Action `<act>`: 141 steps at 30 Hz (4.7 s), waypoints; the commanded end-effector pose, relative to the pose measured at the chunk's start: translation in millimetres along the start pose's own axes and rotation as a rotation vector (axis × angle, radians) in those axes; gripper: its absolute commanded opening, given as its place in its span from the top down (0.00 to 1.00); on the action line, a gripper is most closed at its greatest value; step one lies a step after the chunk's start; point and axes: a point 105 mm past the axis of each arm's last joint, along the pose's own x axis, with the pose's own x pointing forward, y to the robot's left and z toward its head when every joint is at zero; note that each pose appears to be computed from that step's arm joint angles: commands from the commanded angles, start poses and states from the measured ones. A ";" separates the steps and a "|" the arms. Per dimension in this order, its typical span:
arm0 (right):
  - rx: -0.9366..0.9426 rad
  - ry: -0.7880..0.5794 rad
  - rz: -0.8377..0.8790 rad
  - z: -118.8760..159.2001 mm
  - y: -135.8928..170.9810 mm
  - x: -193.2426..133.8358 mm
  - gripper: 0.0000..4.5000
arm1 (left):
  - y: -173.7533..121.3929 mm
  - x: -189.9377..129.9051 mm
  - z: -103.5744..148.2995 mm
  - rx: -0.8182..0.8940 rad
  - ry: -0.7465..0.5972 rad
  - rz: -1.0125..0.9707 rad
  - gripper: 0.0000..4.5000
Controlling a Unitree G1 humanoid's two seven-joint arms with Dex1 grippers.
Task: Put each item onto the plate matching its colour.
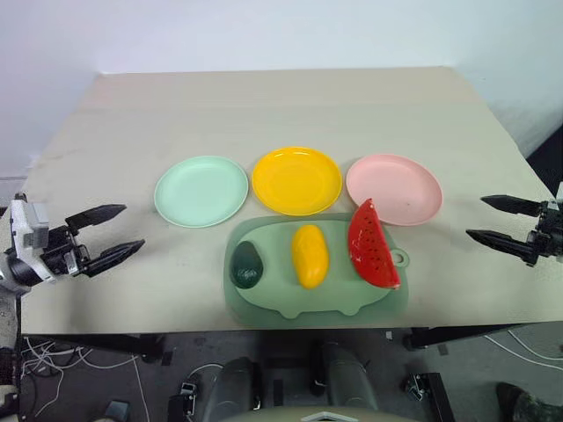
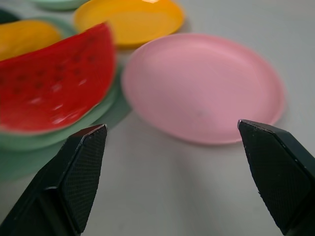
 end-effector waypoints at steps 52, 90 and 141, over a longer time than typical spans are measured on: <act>0.406 0.120 0.041 98.4 71.7 108.3 0.00 | -14.1 28.6 -9.8 0.086 -0.075 0.009 0.00; 0.243 0.464 -0.086 9.7 96.1 144.4 0.13 | -21.1 34.9 -15.2 0.095 -0.110 0.067 0.00; 0.119 0.261 -0.304 128.4 -58.5 100.5 0.02 | -14.5 42.4 -8.9 0.094 -0.129 0.072 0.00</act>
